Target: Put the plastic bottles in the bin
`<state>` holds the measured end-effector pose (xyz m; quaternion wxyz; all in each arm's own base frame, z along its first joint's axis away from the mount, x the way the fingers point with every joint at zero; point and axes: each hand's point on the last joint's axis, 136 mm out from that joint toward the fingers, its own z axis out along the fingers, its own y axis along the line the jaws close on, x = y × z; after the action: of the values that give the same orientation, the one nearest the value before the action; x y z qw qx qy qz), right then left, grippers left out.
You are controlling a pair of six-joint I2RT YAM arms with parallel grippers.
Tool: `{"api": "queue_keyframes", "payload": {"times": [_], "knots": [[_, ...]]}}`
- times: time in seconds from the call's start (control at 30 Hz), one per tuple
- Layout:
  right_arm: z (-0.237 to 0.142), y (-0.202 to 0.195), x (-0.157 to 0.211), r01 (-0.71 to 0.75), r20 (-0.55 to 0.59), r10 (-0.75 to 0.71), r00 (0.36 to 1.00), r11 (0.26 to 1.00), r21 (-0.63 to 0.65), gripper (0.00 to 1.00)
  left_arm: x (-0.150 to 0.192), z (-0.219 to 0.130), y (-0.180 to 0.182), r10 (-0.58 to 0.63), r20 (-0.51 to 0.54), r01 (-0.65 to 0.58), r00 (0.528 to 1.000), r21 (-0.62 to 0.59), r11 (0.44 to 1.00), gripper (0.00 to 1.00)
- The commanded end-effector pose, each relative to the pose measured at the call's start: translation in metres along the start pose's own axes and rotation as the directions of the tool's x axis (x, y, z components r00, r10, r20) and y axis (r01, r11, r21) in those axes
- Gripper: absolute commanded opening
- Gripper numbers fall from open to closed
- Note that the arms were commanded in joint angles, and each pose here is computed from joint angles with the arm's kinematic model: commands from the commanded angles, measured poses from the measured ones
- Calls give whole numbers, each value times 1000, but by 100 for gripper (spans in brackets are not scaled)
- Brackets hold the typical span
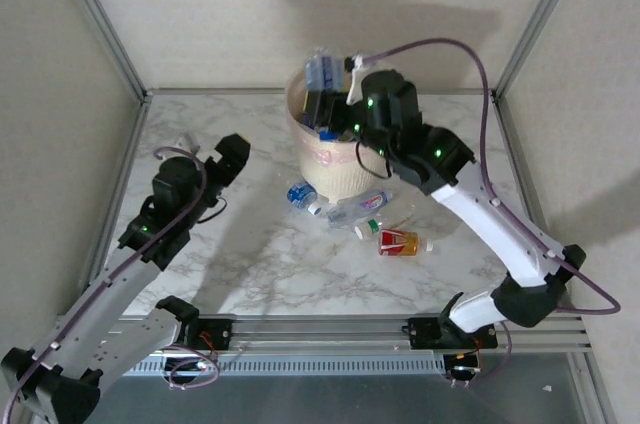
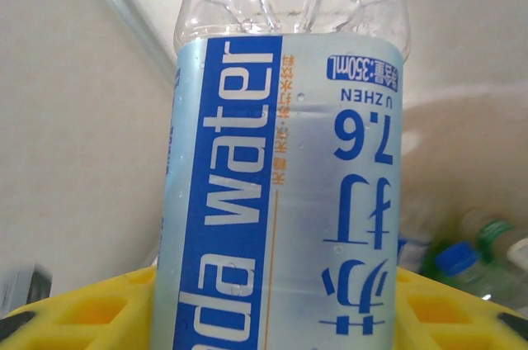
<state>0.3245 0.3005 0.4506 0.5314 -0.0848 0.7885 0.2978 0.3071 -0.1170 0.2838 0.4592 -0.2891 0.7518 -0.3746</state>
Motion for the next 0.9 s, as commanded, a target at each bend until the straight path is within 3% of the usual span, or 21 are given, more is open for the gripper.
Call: {"api": "queue_keyframes", "payload": {"times": [0.0,0.3,0.43,0.63,0.87], "knots": [[30,-35,2,44,-50,-39,998,995,93,53,14,2,15,-12,-55,10,998,-27,1000,94],[86,-81,8,105,-107,-88,990,981,164,56,30,12,38,-6,-95,-2,996,-83,997,92],[97,-92,16,125,-138,-97,986,969,211,71,38,19,48,-19,-113,7,993,-102,995,93],[79,-90,4,114,-100,-93,991,968,225,84,45,29,55,-38,-129,23,991,-116,993,93],[21,-75,-6,92,-37,-87,996,977,193,83,58,46,65,-78,-158,54,984,-150,987,91]]}}
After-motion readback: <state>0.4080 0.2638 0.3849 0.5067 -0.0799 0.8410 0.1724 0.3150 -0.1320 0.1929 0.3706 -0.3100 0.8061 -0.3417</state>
